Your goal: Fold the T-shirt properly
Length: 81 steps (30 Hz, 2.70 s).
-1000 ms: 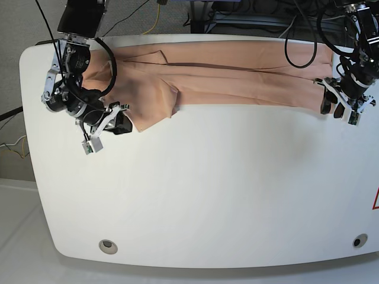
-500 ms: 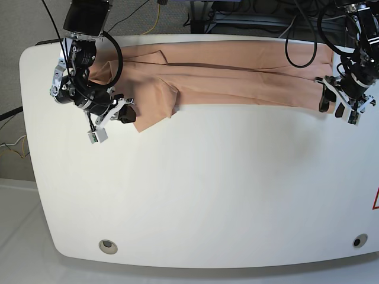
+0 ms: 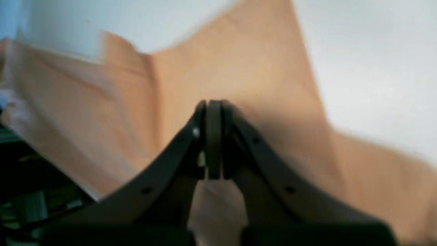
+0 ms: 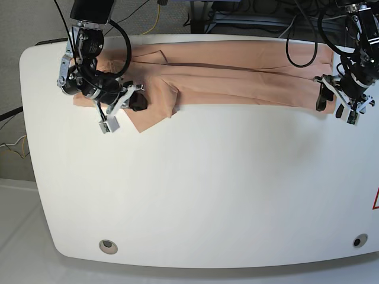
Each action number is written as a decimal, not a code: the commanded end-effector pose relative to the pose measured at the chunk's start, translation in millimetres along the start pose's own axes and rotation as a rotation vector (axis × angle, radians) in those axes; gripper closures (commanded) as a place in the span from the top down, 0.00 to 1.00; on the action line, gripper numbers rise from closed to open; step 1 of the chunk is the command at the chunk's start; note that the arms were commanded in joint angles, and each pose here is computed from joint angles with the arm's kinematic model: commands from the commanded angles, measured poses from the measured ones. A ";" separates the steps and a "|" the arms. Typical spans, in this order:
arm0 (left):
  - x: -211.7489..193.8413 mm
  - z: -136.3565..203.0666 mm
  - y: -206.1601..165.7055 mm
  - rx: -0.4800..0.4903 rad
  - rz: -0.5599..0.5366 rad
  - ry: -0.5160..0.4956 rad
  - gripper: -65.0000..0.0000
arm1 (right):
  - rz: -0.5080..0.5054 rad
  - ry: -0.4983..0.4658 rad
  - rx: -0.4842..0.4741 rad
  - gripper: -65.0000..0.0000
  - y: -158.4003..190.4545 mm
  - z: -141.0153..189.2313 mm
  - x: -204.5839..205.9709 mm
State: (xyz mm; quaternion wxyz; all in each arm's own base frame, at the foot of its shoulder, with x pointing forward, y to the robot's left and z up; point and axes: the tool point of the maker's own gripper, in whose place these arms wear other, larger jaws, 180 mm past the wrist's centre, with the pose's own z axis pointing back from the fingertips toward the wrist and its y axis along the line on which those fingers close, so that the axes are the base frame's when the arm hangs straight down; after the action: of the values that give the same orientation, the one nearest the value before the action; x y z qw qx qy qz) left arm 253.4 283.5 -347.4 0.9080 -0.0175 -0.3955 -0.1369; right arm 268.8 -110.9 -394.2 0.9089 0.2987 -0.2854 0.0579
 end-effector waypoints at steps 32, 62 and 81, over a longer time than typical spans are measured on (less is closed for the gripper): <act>12.9 3.7 6.2 0.019 -0.015 -0.045 0.49 | 0.067 -0.109 -0.034 0.52 -2.1 8.5 42.7; 11.6 5.9 9.4 0.027 -0.005 -0.051 0.46 | -0.017 -0.153 -0.063 0.69 -35.5 -22.0 58.0; 13.1 4.0 7.3 0.023 -0.013 -0.052 0.47 | 0.060 -0.026 0.046 0.49 6.6 -59.9 38.6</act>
State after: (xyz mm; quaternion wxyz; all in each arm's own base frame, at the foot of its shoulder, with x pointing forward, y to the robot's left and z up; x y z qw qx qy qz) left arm 252.7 283.9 -349.2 0.9073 -0.0165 -0.3982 -0.1341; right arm 324.5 -76.5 -413.7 0.8946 0.3160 -0.3077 0.0714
